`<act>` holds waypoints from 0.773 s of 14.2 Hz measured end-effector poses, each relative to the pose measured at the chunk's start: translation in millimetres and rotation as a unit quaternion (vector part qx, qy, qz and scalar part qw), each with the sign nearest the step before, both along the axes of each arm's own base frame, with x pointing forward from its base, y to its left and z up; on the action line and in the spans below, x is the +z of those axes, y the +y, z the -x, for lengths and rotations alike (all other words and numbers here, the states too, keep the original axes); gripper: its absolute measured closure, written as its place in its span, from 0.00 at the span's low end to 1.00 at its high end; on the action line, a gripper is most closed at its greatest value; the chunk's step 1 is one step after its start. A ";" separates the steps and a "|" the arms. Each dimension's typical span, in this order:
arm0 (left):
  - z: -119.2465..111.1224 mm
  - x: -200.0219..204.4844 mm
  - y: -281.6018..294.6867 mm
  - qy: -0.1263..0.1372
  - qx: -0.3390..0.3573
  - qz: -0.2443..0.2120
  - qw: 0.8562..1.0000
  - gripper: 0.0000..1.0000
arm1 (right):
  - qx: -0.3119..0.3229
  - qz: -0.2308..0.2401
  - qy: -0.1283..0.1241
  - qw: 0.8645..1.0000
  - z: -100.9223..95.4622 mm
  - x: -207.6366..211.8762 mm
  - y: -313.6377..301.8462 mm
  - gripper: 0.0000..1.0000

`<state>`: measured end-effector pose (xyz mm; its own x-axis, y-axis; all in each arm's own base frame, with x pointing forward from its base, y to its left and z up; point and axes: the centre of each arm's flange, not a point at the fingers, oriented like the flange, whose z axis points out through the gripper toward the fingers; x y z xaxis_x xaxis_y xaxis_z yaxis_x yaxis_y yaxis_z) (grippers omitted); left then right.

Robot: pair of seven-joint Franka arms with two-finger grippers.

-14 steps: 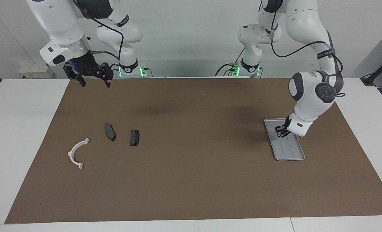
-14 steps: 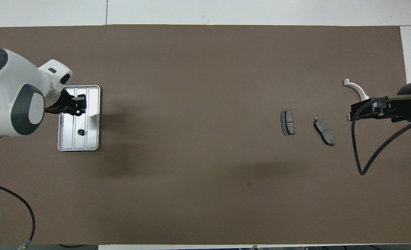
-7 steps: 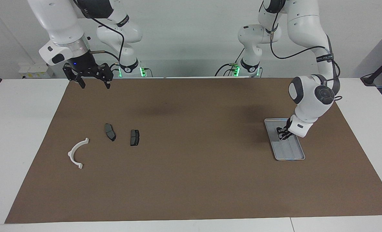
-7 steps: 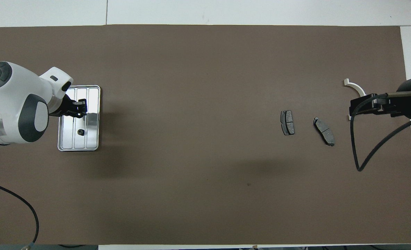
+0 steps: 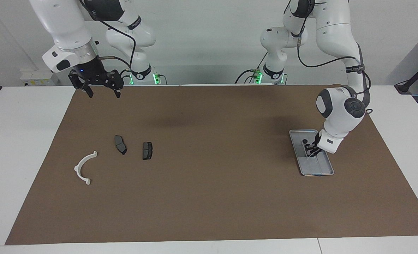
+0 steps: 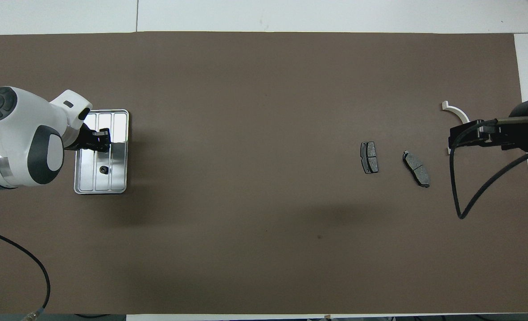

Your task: Pick bearing gear from pile to tray

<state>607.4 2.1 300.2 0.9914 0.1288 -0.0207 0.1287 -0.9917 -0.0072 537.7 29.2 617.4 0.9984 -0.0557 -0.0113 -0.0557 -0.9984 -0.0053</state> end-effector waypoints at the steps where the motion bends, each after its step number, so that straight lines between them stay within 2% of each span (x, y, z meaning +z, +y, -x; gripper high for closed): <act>1: 0.1 -0.4 -0.2 0.000 0.000 0.000 1.000 0.65 | 0.001 0.000 0.001 1.000 -0.4 -1.0 0.8 0.00; 5: -0.1 0.2 -0.3 0.000 0.000 0.000 1.000 0.61 | 0.001 0.000 0.005 1.000 -2.4 -5.0 1.3 0.00; 7: -1.1 13.3 4.0 0.006 0.004 0.000 1.000 0.44 | 0.001 0.000 0.005 1.000 -2.4 -5.1 1.6 0.00; 8: -1.8 32.3 8.0 0.009 0.007 0.000 1.000 0.32 | 0.002 0.000 0.005 1.000 -2.4 -5.1 1.8 0.00; 11: 12.0 114.6 13.0 0.009 0.012 -0.002 1.000 0.01 | 0.002 0.000 0.005 1.000 -2.4 -5.1 2.1 0.00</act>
